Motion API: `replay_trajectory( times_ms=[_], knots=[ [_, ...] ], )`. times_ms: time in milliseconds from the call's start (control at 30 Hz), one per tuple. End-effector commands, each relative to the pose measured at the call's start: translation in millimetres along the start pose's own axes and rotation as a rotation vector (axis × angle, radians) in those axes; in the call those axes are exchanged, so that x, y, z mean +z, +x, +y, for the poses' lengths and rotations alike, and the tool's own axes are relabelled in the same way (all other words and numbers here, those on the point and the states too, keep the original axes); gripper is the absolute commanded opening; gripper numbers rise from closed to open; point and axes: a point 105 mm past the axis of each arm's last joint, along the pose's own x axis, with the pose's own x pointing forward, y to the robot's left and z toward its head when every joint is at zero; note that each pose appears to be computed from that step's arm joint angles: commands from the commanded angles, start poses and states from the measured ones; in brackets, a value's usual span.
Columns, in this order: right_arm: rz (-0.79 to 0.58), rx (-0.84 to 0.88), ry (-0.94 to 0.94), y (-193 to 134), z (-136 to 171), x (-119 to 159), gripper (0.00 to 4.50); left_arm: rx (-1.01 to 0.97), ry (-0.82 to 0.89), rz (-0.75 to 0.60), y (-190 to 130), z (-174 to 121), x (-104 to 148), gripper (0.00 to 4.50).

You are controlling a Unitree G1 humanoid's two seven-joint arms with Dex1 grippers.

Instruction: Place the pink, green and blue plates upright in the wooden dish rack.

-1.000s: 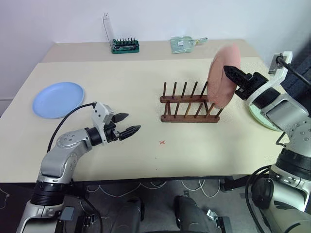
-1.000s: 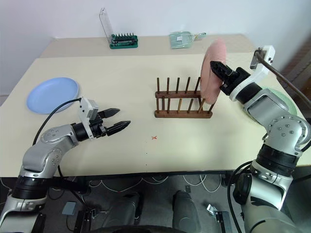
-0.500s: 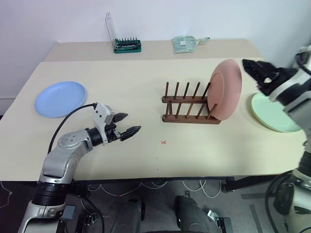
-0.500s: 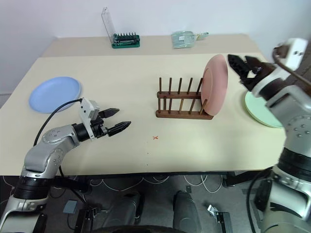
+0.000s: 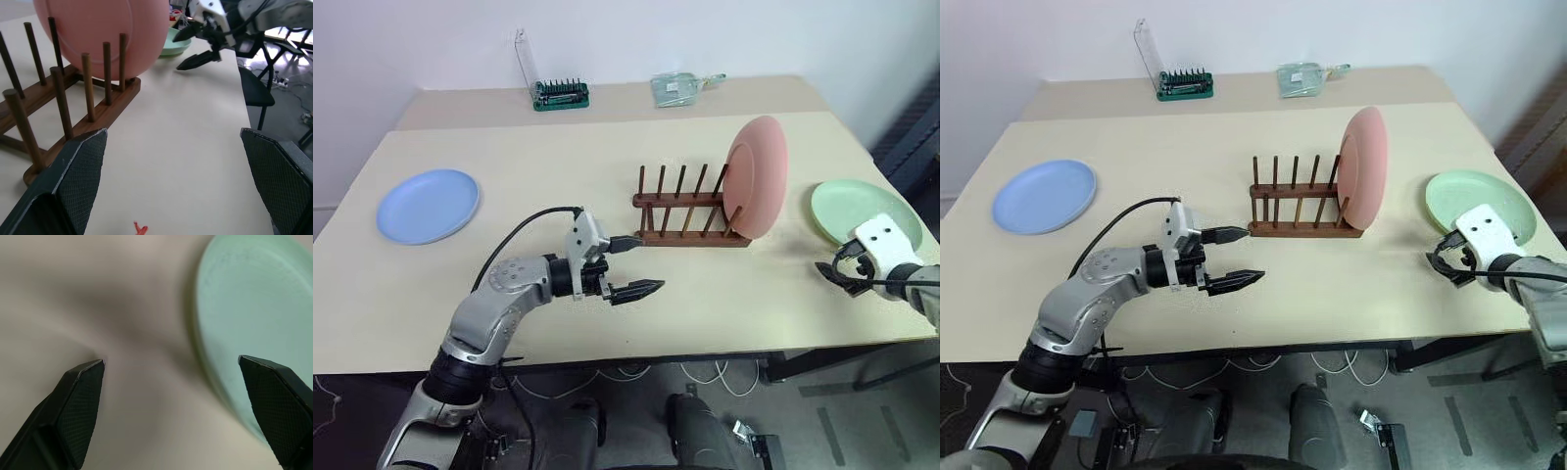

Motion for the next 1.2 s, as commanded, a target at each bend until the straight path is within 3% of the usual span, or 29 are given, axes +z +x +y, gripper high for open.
replay_trajectory(
  times_ms=[33,167,333,367,433,533,633,667,733,800,900,933,1033,1133,1200],
  knots=[
    [-0.007,-0.068,-0.113,9,-9,2,4.24,-0.019,0.026,-0.016,2,-4,9,4.50],
    [0.008,-0.090,-0.138,22,-11,-7,2.87,-0.008,0.023,-0.022,1,-2,14,4.50],
    [-0.004,-0.088,-0.125,26,-12,-8,0.24,0.010,0.028,-0.026,1,-2,23,4.50],
    [-0.013,-0.099,-0.141,25,-15,-5,0.05,0.019,0.028,-0.027,1,-2,25,4.50],
    [-0.042,-0.141,-0.178,22,-23,4,0.05,0.035,0.025,-0.029,1,0,26,4.50],
    [-0.248,-0.367,-0.192,1,-60,59,0.05,0.060,0.017,-0.030,-2,2,26,4.50],
    [-0.364,-0.457,-0.155,-15,-75,89,0.05,0.064,0.009,-0.029,-3,4,25,4.50],
    [-0.450,-0.485,-0.129,-26,-80,111,0.05,0.064,0.007,-0.029,-3,4,24,4.50],
    [-0.759,-0.485,0.000,-62,-83,172,0.05,0.064,0.001,-0.030,-3,5,22,4.50],
    [-1.037,-0.380,0.168,-100,-77,215,0.05,0.066,-0.006,-0.032,-3,6,21,4.50],
    [-1.195,-0.085,0.277,-126,-48,246,0.05,0.065,-0.014,-0.032,-4,6,17,4.50],
    [-1.252,0.103,0.318,-138,-26,259,0.05,0.066,-0.016,-0.032,-4,7,15,4.50],
    [-1.314,0.541,0.376,-168,31,278,0.05,0.080,-0.017,-0.029,-8,10,11,4.50],
    [-1.285,0.788,0.476,-172,69,286,0.05,0.122,-0.019,-0.018,-20,19,5,4.50],
    [-1.247,0.863,0.559,-167,83,289,0.05,0.151,-0.014,-0.006,-28,25,1,4.50]
  ],
)
